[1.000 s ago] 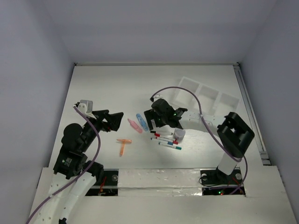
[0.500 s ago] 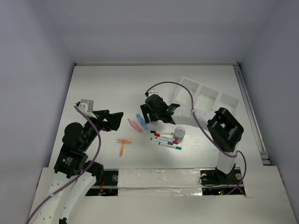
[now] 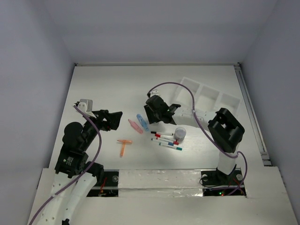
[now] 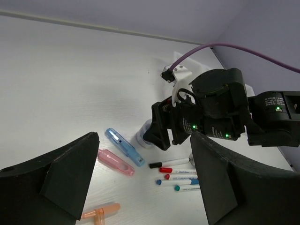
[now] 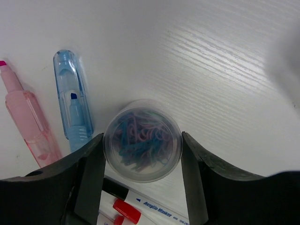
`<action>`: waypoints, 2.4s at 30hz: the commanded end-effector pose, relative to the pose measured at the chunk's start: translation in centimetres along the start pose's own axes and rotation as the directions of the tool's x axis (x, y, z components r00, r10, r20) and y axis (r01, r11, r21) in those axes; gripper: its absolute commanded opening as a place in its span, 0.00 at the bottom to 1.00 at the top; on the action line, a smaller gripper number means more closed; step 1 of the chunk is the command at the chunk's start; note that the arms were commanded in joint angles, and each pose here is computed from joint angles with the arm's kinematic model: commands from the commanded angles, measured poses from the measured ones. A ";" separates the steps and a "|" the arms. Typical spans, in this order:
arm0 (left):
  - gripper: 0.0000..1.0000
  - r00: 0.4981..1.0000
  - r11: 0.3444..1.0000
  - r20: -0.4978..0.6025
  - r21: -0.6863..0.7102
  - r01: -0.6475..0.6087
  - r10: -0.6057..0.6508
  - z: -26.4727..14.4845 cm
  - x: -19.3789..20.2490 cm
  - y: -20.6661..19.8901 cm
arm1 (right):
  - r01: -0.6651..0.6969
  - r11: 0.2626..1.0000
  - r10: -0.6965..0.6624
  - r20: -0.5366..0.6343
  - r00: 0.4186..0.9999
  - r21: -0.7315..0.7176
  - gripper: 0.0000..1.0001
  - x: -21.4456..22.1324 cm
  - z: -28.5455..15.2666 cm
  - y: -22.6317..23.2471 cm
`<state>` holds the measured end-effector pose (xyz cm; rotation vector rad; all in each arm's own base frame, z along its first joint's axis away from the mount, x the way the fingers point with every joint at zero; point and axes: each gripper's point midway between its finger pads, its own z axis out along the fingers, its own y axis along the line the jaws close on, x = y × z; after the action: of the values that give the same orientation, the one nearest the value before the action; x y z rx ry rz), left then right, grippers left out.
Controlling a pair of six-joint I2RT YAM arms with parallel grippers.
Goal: Sort the stationery into containers
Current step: Pick up the stationery from the center of the board, then place the stationery in the storage box, then pick up the stationery from the center of the board.
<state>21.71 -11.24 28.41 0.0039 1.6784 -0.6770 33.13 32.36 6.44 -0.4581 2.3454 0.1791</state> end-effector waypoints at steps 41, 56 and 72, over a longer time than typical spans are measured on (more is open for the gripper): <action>0.73 1.000 1.000 0.017 -0.011 -0.019 0.019 0.8 -0.5 0.4 | -0.325 0.903 0.261 0.244 0.934 0.282 0.56 -13.0 -0.2 -26.2; 0.80 0.991 0.986 -0.131 0.166 0.025 -0.003 3.3 1.5 -3.9 | -0.352 0.924 0.277 0.369 0.887 0.153 0.91 -15.7 -7.5 -24.3; 0.68 0.838 0.929 -0.403 0.202 -0.310 0.367 10.4 21.6 -17.6 | -0.405 0.913 0.348 0.627 0.697 -0.056 0.94 -10.3 -27.4 -21.3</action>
<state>17.57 -35.92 12.79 0.6249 2.1083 -0.5586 32.05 9.30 33.21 0.1236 1.7306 0.3778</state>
